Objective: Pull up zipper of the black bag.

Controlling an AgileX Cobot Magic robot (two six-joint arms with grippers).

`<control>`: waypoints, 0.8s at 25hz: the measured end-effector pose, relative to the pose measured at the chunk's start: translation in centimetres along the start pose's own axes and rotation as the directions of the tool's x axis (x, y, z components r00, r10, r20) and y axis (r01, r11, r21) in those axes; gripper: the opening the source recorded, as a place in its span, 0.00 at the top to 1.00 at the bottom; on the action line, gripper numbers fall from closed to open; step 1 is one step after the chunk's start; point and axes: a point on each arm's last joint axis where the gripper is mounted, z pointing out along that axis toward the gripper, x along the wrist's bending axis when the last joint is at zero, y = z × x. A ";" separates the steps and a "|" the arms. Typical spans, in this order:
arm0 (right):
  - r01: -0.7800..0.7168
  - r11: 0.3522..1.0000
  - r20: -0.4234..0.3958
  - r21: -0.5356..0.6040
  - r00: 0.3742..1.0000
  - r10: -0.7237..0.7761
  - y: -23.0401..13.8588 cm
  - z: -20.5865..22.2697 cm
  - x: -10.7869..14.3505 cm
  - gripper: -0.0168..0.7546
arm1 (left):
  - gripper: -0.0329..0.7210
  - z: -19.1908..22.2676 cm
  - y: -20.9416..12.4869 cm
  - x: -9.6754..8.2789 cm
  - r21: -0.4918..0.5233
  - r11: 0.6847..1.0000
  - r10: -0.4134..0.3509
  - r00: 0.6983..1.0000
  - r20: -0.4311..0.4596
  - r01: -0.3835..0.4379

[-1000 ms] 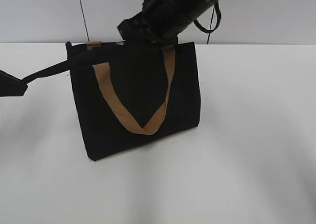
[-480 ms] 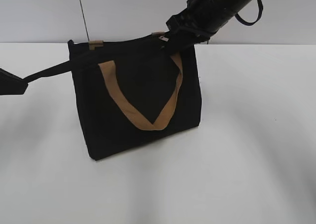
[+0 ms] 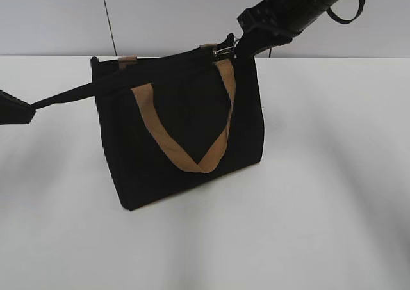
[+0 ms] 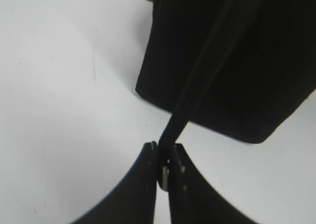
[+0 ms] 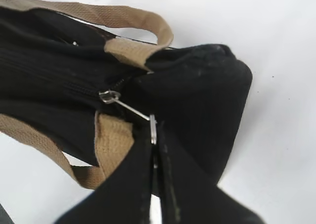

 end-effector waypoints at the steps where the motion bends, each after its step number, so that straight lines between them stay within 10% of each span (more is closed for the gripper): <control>1: 0.011 1.000 -0.001 -0.004 1.000 -0.011 0.1 -0.1 0.1 0.98 | 0.92 0.0 0.0 0.0 0.001 1.000 0.001 1.000 -0.001 -0.001; 7: 0.025 0.999 0.021 -0.033 0.999 -0.025 0.3 -1.5 -0.1 0.65 | 0.91 0.0 0.0 0.2 0.000 1.000 -0.001 1.000 -0.014 0.001; 11: 0.041 0.997 0.032 -0.059 0.999 -0.039 0.6 -2.6 0.3 0.44 | 0.72 -0.1 -0.1 -0.1 0.000 1.000 -0.009 1.000 0.018 0.009; 15: 0.066 0.993 0.047 -0.099 0.997 -0.061 1.0 -4.6 1.2 0.40 | 0.41 -0.2 0.0 -0.6 -0.002 0.999 -0.039 0.997 0.063 0.039; 20: 0.119 0.988 0.074 -0.098 0.991 -0.112 1.0 -6.8 2.1 0.39 | 0.31 -1.7 1.0 -1.1 -0.050 0.993 -0.102 0.994 0.040 0.104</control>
